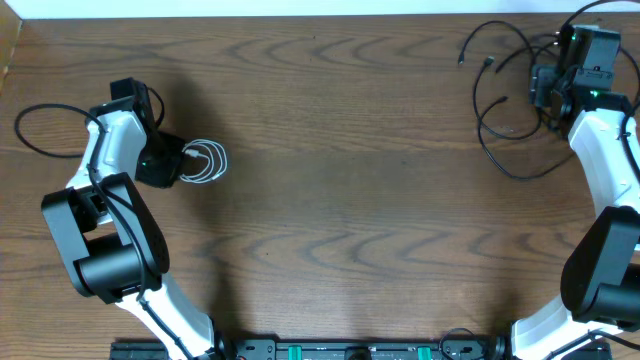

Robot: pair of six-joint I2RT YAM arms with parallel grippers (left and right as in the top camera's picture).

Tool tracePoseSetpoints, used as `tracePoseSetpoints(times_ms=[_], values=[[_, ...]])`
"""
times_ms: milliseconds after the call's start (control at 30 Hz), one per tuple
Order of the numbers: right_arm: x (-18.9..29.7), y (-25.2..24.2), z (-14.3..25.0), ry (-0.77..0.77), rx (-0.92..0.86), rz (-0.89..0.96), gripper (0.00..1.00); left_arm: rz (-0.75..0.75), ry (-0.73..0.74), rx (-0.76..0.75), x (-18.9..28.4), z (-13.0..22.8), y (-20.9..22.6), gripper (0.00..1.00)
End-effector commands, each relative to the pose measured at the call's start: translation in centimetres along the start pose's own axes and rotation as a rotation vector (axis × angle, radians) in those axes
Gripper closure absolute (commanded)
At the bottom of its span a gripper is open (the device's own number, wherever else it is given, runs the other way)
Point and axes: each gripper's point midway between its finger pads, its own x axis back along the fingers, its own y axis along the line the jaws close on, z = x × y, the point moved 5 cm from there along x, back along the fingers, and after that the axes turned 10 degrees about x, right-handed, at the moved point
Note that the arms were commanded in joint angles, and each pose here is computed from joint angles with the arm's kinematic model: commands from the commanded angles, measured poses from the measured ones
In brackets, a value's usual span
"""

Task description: Untangle cables

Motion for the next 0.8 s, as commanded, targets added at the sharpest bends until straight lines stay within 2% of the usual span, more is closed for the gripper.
tracePoseSetpoints(times_ms=[0, 100, 300, 400, 433, 500, 600, 667, 767], values=[[0.8, 5.4, -1.0, -0.081, -0.078, -0.415, 0.12, 0.133, 0.135, -0.242, -0.4, 2.1, -1.9, 0.92], [1.7, 7.5, -1.0, -0.069, -0.12, -0.56, 0.01, 0.287, 0.221, -0.431, 0.1, 3.8, -3.8, 0.93], [3.4, 11.5, 0.1, 0.025, -0.146, -0.741, 0.01, 0.621, 0.413, -0.772, 2.5, 8.5, -6.6, 0.93], [4.2, 13.6, 0.4, 0.051, -0.127, -0.816, 0.01, 0.738, 0.492, -0.858, 3.6, 10.4, -7.1, 0.93], [4.4, 14.2, 0.5, 0.061, -0.119, -0.826, 0.01, 0.77, 0.519, -0.871, 4.0, 10.9, -7.2, 0.93], [5.1, 15.9, 0.7, 0.093, -0.112, -0.857, 0.09, 0.895, 0.629, -0.878, 5.6, 12.3, -7.6, 0.93], [6.2, 18.4, 0.7, 0.115, -0.095, -0.916, 0.11, 1.054, 0.755, -0.877, 7.7, 13.3, -8.0, 0.92], [7.3, 20.5, 0.5, 0.107, -0.057, -0.974, 0.12, 1.077, 0.822, -0.827, 8.5, 13.5, -8.1, 0.92], [8.9, 23.5, 0.3, 0.087, 0.007, -1.032, 0.11, 1.006, 0.887, -0.708, 8.5, 13.5, -8.2, 0.92]])
